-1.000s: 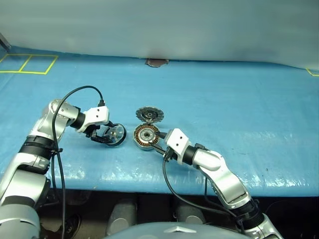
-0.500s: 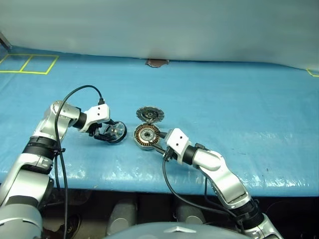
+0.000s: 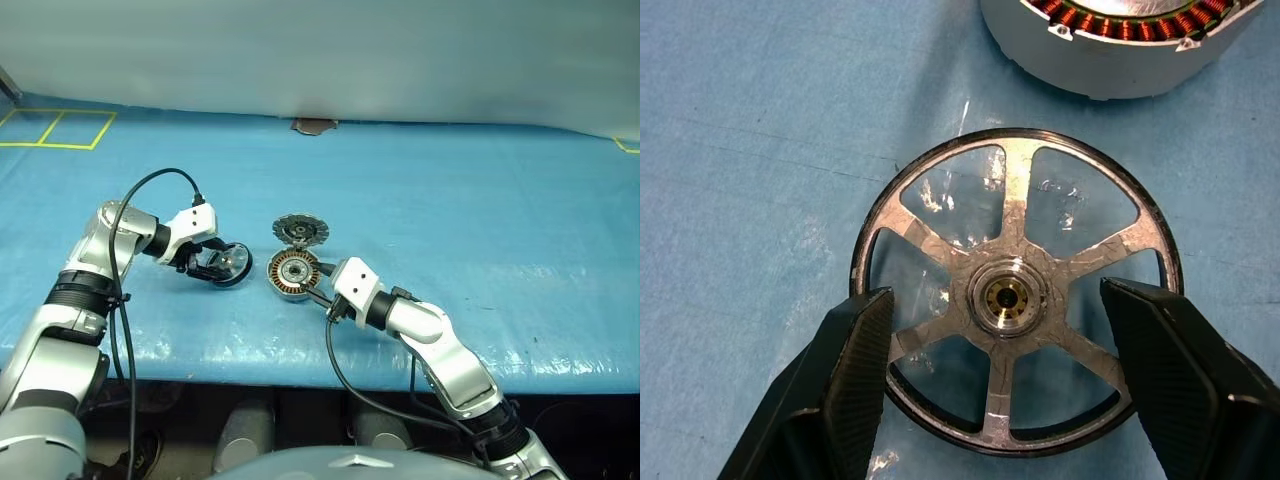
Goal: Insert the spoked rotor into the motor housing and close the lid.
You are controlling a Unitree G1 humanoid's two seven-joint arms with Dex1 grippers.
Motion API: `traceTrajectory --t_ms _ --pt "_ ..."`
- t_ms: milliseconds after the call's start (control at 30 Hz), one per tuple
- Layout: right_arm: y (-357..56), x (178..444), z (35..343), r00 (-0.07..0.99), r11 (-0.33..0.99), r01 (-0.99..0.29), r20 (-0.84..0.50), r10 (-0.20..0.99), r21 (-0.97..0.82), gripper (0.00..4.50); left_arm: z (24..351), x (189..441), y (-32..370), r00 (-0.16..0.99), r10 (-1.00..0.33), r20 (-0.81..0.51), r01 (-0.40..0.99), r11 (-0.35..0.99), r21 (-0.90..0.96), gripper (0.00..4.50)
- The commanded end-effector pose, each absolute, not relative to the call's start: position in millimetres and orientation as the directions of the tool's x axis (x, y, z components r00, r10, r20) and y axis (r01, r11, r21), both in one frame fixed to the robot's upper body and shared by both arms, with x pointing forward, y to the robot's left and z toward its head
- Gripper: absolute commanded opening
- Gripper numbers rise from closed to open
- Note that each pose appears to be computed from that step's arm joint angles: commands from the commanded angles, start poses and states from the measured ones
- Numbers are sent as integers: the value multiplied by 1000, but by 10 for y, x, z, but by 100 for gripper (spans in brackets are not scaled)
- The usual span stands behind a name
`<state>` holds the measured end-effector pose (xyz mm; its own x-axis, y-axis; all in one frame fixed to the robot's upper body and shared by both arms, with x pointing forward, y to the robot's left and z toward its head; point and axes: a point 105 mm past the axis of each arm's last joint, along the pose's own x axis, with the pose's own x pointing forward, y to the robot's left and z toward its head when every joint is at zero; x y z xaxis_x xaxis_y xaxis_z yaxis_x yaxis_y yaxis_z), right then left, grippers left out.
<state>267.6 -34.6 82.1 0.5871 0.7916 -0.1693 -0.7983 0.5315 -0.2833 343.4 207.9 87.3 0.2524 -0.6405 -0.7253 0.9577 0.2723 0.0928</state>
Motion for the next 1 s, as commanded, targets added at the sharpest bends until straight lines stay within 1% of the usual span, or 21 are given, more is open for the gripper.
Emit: traceTrajectory --t_ms 33,133,233,567,900,1000 --pt "-339 2689 908 593 537 -787 -134 794 -304 196 1062 3520 2054 300 -676 -673 945 309 111 357" --pt "-351 2692 904 596 538 -785 -137 791 -308 196 1039 3539 2090 319 -652 -688 938 323 129 357" --pt "-357 2692 898 598 538 -783 -141 789 -312 196 1014 3532 2081 314 -653 -689 937 329 115 357" --pt "-367 2707 919 612 553 -771 -129 780 -316 196 812 3423 2180 262 -588 -765 945 316 81 357" --pt "-385 2726 935 622 560 -762 -124 773 -325 196 677 3339 2252 236 -556 -797 942 332 47 357" --pt "-388 2730 938 625 563 -758 -121 771 -328 196 627 3303 2258 209 -545 -812 942 334 18 357"
